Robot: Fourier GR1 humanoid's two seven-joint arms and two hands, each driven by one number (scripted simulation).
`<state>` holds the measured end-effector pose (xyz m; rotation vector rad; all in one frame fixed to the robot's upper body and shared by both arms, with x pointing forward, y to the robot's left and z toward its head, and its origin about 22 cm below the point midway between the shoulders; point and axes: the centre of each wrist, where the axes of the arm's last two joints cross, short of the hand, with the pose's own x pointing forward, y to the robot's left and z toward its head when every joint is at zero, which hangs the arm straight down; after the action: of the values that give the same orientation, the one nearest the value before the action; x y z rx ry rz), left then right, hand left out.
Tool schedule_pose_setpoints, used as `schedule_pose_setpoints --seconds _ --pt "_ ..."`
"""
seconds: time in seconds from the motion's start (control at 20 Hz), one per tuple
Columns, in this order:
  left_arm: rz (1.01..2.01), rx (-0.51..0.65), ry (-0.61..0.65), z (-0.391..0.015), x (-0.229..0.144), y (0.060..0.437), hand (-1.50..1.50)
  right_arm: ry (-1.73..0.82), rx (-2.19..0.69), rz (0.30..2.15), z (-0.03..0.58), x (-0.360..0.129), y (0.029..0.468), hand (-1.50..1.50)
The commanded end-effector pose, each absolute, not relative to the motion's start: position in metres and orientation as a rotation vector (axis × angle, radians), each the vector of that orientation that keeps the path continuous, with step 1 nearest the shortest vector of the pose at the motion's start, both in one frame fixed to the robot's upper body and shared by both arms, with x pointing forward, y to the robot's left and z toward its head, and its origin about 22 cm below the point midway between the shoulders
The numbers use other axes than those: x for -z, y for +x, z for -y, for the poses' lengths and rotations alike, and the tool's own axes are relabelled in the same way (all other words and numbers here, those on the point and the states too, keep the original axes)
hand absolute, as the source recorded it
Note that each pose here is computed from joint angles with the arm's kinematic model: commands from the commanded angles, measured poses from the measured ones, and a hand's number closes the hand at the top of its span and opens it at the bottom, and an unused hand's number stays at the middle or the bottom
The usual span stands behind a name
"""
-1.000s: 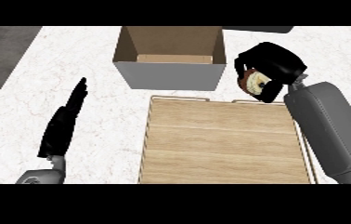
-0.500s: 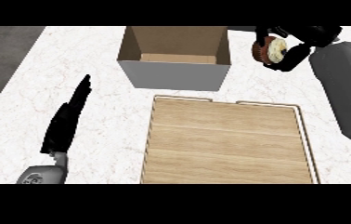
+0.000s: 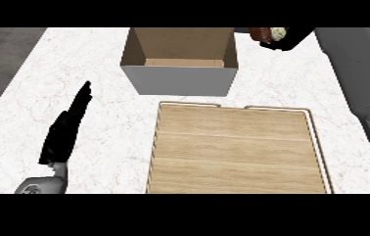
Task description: Pick the cupcake from the tray and place it in the cardboard box
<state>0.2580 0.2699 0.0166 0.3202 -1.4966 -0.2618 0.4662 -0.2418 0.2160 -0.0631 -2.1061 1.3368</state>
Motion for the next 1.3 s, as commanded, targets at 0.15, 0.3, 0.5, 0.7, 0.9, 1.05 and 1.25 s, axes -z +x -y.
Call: schedule_pose_setpoints --seconds 0.15,0.3,0.5,0.7,0.9,1.05,1.25 --pt "1.474 0.24 0.344 -0.282 -0.019 0.254 0.0 0.201 -1.403 2.109 0.179 -0.241 0.478 1.5" --pt "1.462 0.225 0.339 -0.269 -0.015 0.253 0.0 0.205 -1.429 2.096 0.149 -0.237 0.478 1.5" --pt "1.459 0.246 0.356 -0.285 -0.006 0.251 0.0 0.222 -1.472 2.036 0.112 -0.238 0.476 1.5" --pt "1.465 0.235 0.353 -0.264 -0.006 0.255 0.0 0.192 -1.547 1.98 0.073 -0.236 0.47 1.5" --pt "1.474 0.243 0.339 -0.282 -0.011 0.257 0.0 0.192 -1.596 1.928 0.039 -0.191 0.459 1.5" --pt "1.484 0.253 0.339 -0.269 -0.017 0.25 0.0 0.135 -1.657 1.875 0.037 -0.185 0.459 1.5" --pt "1.492 0.263 0.325 -0.27 -0.018 0.26 0.0 0.114 -1.601 1.747 0.037 -0.162 0.457 -1.5"
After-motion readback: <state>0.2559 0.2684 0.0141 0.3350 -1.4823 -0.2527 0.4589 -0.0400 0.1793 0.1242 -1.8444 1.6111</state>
